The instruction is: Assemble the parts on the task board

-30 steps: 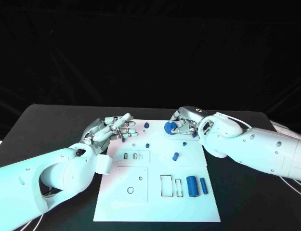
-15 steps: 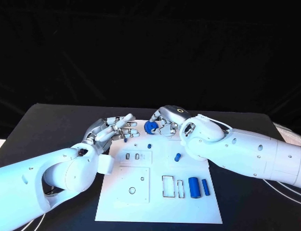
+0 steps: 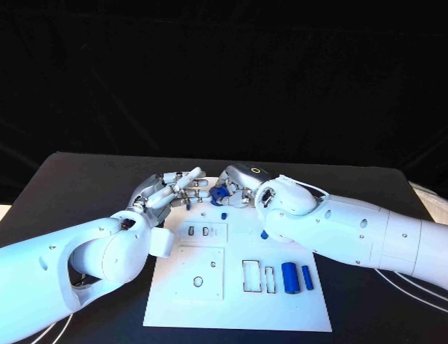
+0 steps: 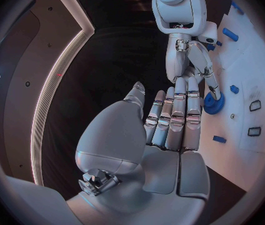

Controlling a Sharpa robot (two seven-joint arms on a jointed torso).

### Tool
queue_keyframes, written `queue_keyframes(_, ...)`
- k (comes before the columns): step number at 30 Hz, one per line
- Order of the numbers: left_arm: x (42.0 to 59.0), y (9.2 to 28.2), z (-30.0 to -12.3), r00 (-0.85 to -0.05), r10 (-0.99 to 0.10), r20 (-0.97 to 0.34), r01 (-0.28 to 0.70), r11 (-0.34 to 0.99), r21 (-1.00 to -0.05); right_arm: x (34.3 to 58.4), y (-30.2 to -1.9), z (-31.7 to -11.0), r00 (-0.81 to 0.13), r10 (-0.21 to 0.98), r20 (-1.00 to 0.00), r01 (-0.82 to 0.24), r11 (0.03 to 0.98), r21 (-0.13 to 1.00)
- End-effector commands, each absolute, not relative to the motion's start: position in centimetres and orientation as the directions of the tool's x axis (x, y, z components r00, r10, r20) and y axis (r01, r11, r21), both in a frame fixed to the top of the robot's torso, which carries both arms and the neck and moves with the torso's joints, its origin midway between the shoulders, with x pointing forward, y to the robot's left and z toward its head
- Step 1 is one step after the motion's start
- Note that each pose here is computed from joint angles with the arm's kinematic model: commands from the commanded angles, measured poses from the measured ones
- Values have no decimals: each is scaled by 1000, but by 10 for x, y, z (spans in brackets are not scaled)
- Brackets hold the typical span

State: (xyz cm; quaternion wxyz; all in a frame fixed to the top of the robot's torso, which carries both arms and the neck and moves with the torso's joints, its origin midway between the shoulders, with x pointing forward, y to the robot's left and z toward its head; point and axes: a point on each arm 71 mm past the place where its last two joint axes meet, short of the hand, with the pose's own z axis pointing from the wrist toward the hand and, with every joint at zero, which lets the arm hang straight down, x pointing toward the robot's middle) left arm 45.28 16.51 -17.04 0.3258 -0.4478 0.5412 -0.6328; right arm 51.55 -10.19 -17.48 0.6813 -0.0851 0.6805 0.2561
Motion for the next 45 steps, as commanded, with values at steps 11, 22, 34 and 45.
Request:
queue_keyframes(11,452,163,-169,-403,-888,222,-67,-214,-975,519,-103,-181,-41,200,-979,-438,877,198)
queue_keyframes(22,453,165,-169,-398,-890,220,-67,-211,-975,518,-104,-184,-76,211,-974,-448,866,223)
queue_keyframes(34,453,166,-169,-398,-891,220,-68,-210,-975,518,-107,-189,-160,241,-957,-421,860,287)
queue_keyframes(45,453,166,-169,-398,-891,220,-69,-210,-975,522,-112,-190,-146,237,-960,-371,887,275)
